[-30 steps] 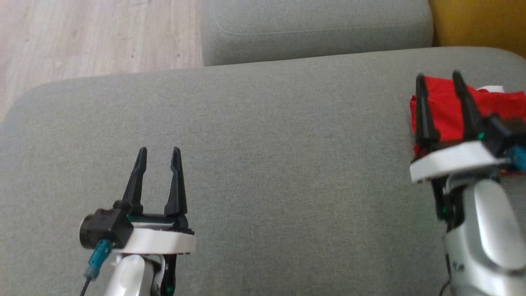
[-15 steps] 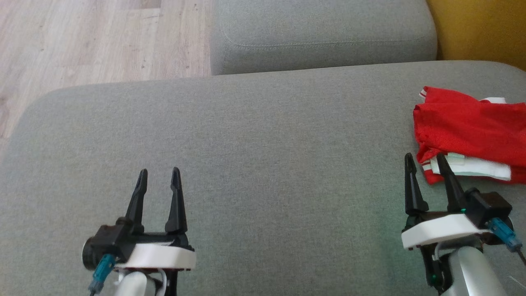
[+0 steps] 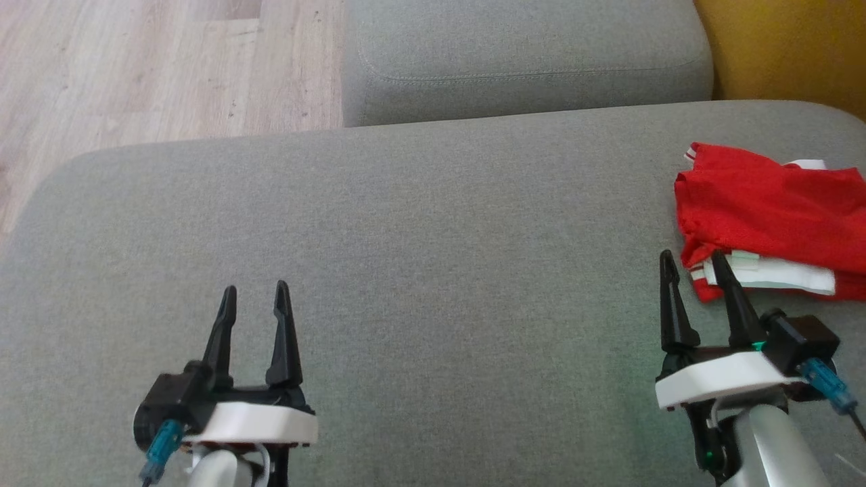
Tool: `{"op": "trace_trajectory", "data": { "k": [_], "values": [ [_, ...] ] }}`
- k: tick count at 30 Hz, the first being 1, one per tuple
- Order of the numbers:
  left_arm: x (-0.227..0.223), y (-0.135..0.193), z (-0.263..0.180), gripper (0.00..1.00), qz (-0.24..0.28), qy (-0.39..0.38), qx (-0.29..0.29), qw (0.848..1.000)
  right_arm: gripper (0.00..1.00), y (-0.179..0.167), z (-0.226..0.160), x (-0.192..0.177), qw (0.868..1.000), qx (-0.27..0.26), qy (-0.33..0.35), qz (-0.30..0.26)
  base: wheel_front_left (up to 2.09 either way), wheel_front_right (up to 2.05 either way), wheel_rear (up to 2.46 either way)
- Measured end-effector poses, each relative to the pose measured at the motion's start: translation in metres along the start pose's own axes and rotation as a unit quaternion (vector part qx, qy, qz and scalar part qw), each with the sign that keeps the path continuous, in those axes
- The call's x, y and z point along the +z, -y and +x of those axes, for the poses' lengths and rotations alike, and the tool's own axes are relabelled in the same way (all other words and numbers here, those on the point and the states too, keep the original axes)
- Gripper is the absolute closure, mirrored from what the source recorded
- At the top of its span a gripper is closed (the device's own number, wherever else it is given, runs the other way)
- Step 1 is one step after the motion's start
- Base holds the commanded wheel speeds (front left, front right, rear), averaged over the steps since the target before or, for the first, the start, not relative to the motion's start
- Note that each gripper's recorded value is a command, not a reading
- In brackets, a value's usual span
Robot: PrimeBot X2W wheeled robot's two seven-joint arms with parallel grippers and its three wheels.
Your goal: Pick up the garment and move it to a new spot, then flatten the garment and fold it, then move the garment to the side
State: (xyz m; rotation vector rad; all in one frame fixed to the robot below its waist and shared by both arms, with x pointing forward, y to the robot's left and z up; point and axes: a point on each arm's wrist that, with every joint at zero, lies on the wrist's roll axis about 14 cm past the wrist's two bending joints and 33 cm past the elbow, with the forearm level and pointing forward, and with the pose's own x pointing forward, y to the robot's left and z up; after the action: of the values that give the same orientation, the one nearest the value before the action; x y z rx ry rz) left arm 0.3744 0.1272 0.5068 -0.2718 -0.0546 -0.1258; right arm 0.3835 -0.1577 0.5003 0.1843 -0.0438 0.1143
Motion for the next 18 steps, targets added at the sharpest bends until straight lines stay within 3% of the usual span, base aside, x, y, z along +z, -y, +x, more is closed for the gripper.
{"op": "trace_trajectory", "data": {
  "k": [18],
  "values": [
    [0.0005,-0.0068,-0.0021,0.00,-0.027,0.002,0.014,1.000,0.00,-0.0026,0.0006,0.0002,1.000,0.003,0.001,0.007,0.00,0.00,0.00]
  ]
}}
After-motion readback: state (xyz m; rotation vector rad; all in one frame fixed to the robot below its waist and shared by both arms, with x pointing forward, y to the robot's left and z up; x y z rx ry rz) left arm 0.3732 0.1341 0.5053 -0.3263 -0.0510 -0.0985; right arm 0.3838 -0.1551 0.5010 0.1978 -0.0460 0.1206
